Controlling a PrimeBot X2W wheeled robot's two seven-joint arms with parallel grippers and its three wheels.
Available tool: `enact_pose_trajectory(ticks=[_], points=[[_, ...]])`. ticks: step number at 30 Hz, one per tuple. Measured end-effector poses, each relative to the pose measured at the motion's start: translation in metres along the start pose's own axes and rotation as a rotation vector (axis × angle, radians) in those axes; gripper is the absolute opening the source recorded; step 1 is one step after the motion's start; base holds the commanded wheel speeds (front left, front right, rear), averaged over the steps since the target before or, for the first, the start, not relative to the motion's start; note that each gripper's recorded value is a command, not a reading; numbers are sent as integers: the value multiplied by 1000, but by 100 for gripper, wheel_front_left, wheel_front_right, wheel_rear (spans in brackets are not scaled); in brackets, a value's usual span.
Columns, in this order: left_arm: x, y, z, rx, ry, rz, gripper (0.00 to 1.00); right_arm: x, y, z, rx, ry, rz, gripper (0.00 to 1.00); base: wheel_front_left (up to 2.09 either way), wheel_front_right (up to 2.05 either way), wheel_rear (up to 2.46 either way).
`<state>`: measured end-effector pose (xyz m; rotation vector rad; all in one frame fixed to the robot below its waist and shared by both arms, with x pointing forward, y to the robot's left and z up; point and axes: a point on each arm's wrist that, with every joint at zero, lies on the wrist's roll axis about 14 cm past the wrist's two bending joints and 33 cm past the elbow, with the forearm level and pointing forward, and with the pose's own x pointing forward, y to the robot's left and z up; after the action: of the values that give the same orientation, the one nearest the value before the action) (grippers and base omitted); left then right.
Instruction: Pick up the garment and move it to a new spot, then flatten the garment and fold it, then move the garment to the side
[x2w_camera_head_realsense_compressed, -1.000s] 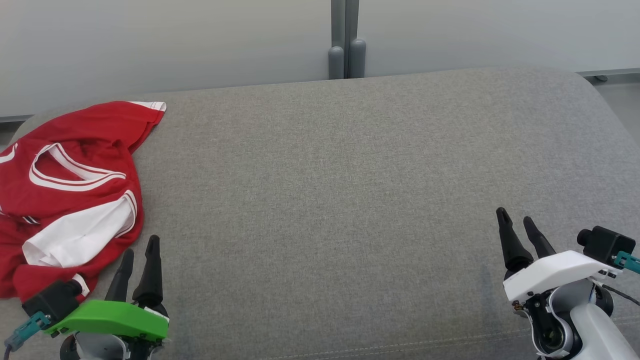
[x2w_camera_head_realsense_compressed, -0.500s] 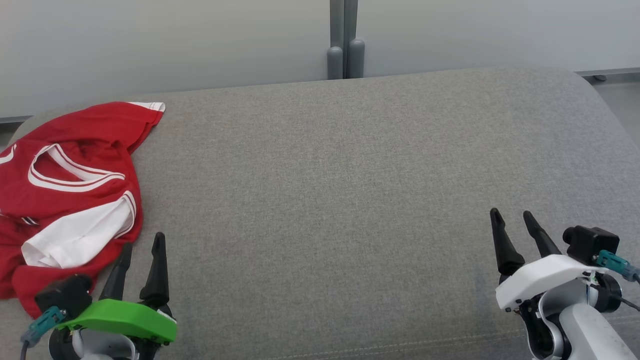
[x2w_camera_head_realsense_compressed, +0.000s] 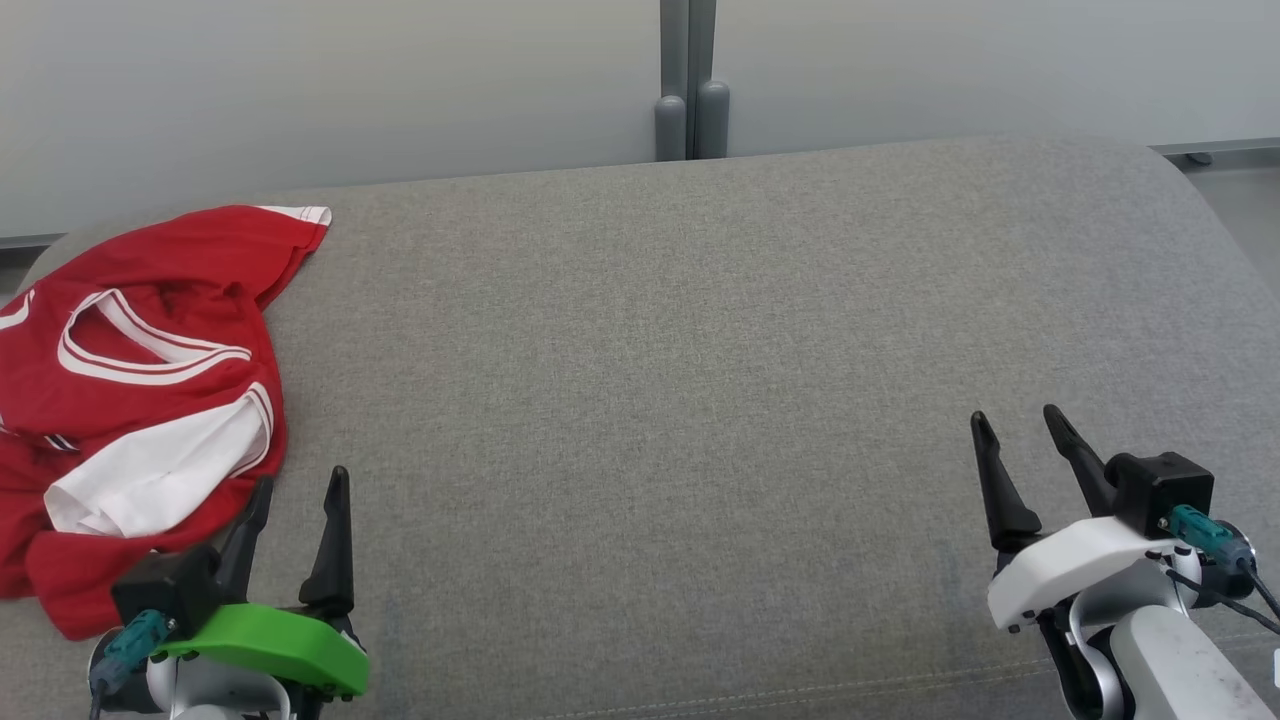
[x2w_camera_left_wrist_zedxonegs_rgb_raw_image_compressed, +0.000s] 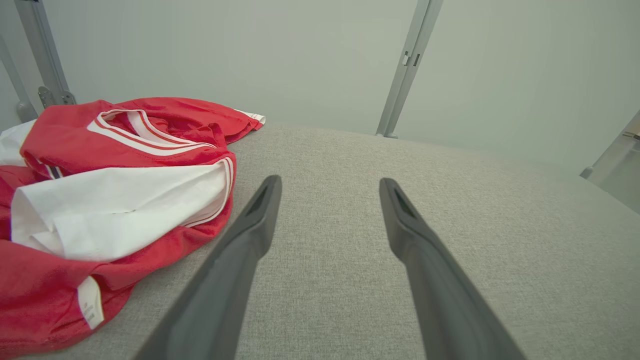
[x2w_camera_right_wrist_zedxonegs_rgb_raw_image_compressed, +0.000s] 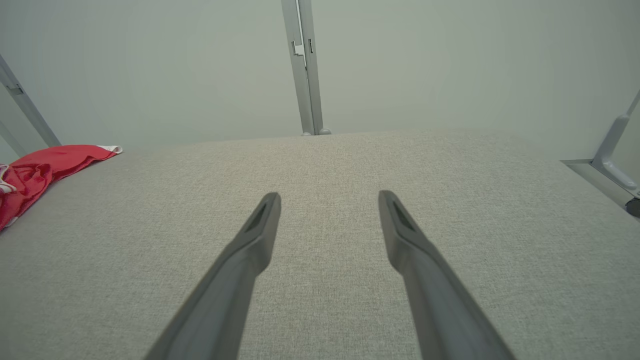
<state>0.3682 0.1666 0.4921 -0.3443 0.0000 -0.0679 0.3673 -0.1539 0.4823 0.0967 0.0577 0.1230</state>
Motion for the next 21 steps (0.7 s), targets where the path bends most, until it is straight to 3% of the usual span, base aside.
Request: enact_pose_trajectory(ticks=[15,21], points=[[-1,-8,2,193,-22,-54,100,-2,0,10,-198,-66,34,100,0,0,0],[-4,-2,-8,185,7,-37,100,-3,-2,13,-214,-75,27,100,0,0,0]])
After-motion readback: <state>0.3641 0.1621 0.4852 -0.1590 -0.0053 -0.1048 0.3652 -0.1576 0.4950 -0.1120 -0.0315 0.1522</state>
